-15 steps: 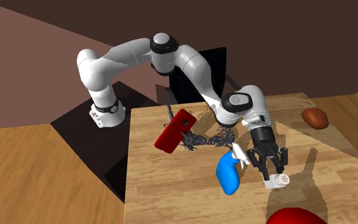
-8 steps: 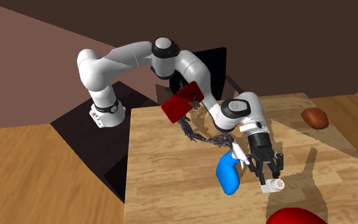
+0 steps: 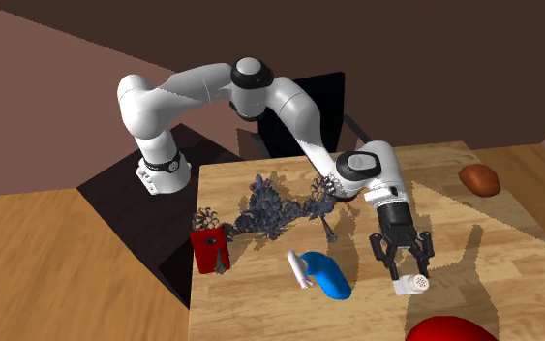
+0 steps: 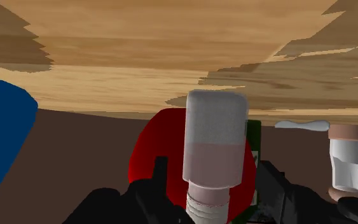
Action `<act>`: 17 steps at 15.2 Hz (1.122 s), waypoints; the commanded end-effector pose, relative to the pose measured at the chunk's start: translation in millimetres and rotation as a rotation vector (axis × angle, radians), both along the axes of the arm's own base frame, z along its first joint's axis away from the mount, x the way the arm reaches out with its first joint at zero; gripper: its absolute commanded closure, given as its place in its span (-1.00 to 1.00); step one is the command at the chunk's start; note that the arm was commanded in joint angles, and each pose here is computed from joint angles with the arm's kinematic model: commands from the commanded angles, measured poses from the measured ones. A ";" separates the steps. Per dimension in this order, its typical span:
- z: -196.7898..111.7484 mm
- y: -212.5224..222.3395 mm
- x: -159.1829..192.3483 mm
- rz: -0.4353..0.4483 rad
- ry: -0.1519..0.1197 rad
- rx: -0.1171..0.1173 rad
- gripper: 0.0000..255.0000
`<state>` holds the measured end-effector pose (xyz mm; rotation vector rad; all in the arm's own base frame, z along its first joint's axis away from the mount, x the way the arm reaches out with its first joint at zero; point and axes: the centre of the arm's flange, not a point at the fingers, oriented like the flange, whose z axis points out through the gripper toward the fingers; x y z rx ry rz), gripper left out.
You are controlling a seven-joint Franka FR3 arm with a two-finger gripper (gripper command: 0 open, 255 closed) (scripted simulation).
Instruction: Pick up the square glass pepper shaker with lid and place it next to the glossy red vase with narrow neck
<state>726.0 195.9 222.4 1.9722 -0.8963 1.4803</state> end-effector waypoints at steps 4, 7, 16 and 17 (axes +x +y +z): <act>0.0 0.0 0.0 0.000 0.000 0.000 -1.00; 7.2 19.4 -16.5 0.000 0.000 0.000 -1.00; 13.7 36.6 -31.2 0.000 0.000 0.000 -1.00; 13.7 36.6 -31.2 0.000 0.000 0.000 -1.00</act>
